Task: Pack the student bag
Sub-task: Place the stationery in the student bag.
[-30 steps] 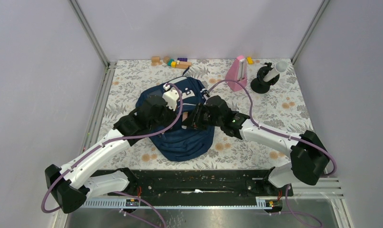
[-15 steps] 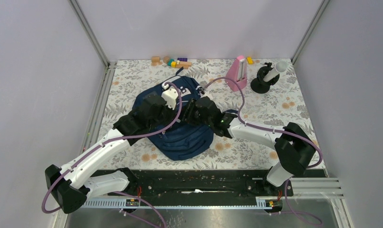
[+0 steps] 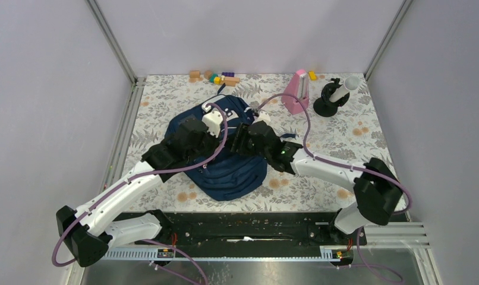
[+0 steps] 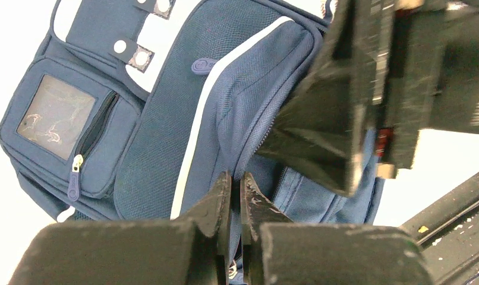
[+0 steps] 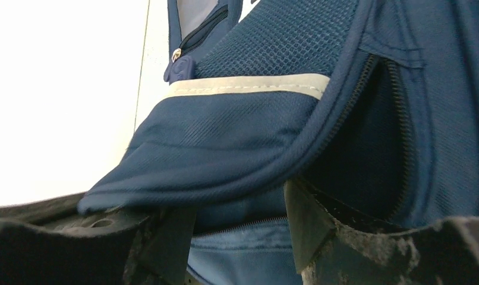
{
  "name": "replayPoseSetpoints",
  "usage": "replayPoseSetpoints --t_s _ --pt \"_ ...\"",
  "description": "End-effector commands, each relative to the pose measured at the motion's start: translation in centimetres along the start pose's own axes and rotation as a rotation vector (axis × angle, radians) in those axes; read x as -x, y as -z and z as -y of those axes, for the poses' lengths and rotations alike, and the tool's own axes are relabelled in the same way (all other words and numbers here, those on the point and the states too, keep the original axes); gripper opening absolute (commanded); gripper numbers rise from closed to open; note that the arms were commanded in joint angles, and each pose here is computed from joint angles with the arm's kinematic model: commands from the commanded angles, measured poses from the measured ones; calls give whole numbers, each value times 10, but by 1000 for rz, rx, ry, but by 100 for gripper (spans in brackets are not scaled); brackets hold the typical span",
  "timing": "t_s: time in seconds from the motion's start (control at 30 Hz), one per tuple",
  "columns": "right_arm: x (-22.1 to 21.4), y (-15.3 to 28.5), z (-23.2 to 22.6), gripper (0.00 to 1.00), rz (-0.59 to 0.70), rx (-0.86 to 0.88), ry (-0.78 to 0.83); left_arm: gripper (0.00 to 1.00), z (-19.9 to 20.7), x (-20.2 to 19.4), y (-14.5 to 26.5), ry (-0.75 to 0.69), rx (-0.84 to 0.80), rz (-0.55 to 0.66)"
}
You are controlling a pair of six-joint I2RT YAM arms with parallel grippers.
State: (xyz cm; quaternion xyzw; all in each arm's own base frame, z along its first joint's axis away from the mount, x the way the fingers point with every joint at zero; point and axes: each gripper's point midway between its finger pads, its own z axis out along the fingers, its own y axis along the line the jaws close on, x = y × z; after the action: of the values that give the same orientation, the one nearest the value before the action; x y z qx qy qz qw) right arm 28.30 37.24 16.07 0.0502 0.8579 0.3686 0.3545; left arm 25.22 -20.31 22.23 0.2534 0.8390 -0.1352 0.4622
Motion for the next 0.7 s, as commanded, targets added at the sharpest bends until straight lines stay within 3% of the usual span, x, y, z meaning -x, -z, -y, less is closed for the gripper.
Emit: replayPoseSetpoints --t_s 0.0,0.4,0.5,0.53,0.57,0.67 --pt "25 35 -4 62 94 0 97 0 -9 41 15 44 46 149" --pt "23 110 62 67 119 -160 268 0 2 43 15 63 -25 165" --pt "28 127 62 75 148 -135 295 0 4 45 16 71 -34 185" --pt "30 133 62 93 157 -127 305 0 4 46 15 75 -35 190" --pt "32 138 64 99 167 -129 313 0 4 46 15 80 -36 194" --pt "42 153 72 100 204 -176 317 0 8 48 12 92 -52 199"
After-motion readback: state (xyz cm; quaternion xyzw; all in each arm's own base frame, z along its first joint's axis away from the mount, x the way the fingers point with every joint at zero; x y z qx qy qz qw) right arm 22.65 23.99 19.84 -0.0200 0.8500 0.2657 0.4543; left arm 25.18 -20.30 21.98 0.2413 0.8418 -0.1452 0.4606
